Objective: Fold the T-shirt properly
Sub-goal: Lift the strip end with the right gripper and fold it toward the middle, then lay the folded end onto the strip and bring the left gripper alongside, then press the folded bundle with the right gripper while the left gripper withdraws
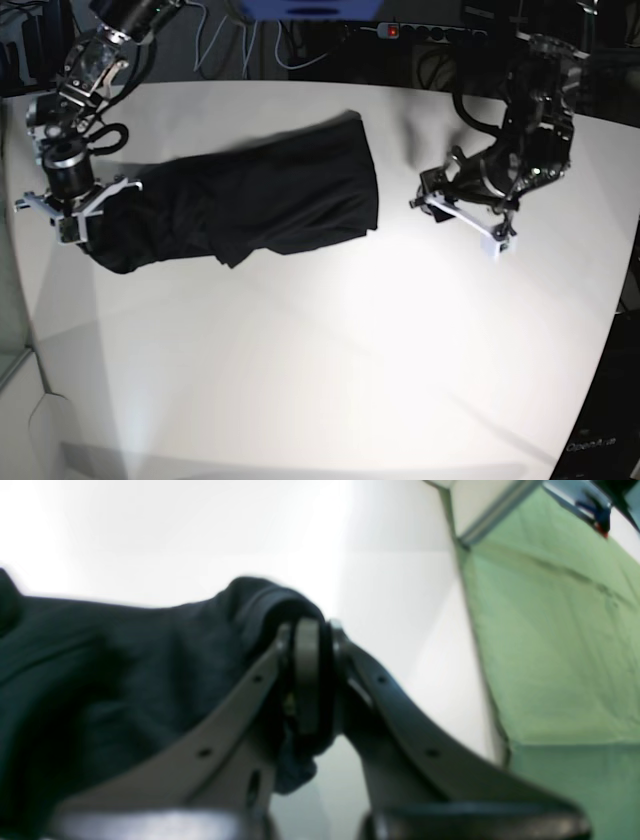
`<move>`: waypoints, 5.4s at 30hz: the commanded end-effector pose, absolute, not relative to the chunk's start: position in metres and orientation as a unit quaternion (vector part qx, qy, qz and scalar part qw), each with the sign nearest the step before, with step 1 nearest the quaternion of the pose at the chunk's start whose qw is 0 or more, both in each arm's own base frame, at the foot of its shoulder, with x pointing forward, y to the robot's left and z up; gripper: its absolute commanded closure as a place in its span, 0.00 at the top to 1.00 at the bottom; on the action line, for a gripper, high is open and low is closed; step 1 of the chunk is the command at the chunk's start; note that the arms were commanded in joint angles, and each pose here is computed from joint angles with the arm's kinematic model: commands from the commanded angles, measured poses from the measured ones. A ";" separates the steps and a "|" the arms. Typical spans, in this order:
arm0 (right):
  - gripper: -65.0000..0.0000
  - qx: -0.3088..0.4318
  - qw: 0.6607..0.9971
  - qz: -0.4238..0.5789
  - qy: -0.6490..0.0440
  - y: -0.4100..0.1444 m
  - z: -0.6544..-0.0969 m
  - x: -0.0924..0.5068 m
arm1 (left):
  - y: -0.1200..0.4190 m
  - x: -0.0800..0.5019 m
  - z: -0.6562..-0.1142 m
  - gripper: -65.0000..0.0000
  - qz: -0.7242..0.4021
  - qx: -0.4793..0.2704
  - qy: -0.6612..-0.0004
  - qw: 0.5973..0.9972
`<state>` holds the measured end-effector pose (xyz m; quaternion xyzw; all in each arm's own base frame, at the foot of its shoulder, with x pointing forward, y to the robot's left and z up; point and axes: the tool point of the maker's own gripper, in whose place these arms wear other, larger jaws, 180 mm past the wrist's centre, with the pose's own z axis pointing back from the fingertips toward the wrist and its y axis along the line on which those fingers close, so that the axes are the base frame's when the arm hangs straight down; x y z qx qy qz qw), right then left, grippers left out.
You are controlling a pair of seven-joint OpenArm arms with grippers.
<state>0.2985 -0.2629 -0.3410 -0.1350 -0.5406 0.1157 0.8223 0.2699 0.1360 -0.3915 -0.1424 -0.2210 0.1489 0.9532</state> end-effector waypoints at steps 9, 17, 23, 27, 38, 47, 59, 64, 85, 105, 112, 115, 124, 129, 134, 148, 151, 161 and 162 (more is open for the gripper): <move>0.00 -0.110 0.791 0.166 -0.579 -0.199 -0.307 0.284 | 0.128 0.276 -0.388 0.51 0.150 -0.153 -0.228 0.950; 0.00 -0.078 0.772 0.208 -0.596 -0.158 -0.295 0.289 | 0.136 0.274 -0.391 0.51 0.150 -0.143 -0.225 0.952; 0.00 -0.044 0.767 0.233 -0.596 -0.127 -0.298 0.291 | 0.130 0.279 -0.390 0.51 0.152 -0.148 -0.241 0.947; 0.00 -0.016 0.775 0.259 -0.577 -0.097 -0.306 0.290 | 0.128 0.278 -0.395 0.51 0.159 -0.150 -0.236 0.947; 0.00 0.053 0.765 0.340 -0.545 -0.011 -0.310 0.286 | 0.104 0.268 -0.408 0.51 0.137 -0.160 -0.211 0.955; 0.00 0.085 0.751 0.400 -0.519 0.041 -0.310 0.278 | 0.101 0.268 -0.408 0.51 0.137 -0.163 -0.211 0.954; 0.00 0.077 0.754 0.435 -0.486 0.058 -0.320 0.285 | 0.107 0.266 -0.426 0.51 0.153 -0.152 -0.196 0.957; 0.00 0.076 0.755 0.435 -0.485 0.057 -0.321 0.285 | 0.114 0.259 -0.445 0.51 0.169 -0.137 -0.178 0.960; 0.00 0.143 0.692 0.516 -0.484 0.134 -0.311 0.243 | 0.112 0.255 -0.444 0.51 0.169 -0.143 -0.171 0.960; 0.00 0.137 0.707 0.509 -0.471 0.125 -0.323 0.247 | 0.123 0.251 -0.374 0.51 0.160 -0.178 -0.200 0.950; 0.00 0.148 0.714 0.517 -0.449 0.130 -0.341 0.241 | 0.171 0.242 -0.367 0.51 0.216 -0.153 -0.192 0.945; 0.00 0.152 0.720 0.521 -0.433 0.131 -0.354 0.238 | 0.183 0.238 -0.368 0.51 0.227 -0.144 -0.192 0.944; 0.00 0.150 0.722 0.526 -0.424 0.131 -0.361 0.242 | 0.203 0.231 -0.369 0.51 0.255 -0.128 -0.195 0.938; 0.01 0.151 0.722 0.527 -0.423 0.131 -0.362 0.241 | 0.220 0.231 -0.365 0.51 0.277 -0.118 -0.205 0.931; 0.21 0.151 0.723 0.528 -0.420 0.131 -0.363 0.239 | 0.229 0.231 -0.362 0.51 0.289 -0.113 -0.211 0.927; 0.45 0.162 0.684 0.569 -0.427 0.155 -0.352 0.220 | 0.238 0.233 -0.358 0.51 0.283 -0.101 -0.217 0.929; 0.45 0.147 0.687 0.561 -0.438 0.142 -0.346 0.229 | 0.238 0.232 -0.360 0.51 0.285 -0.101 -0.214 0.929; 0.45 0.092 0.733 0.499 -0.453 0.084 -0.343 0.275 | 0.249 0.235 -0.357 0.51 0.280 -0.084 -0.221 0.930; 0.45 0.089 0.736 0.494 -0.453 0.080 -0.344 0.277 | 0.254 0.235 -0.355 0.51 0.279 -0.075 -0.224 0.931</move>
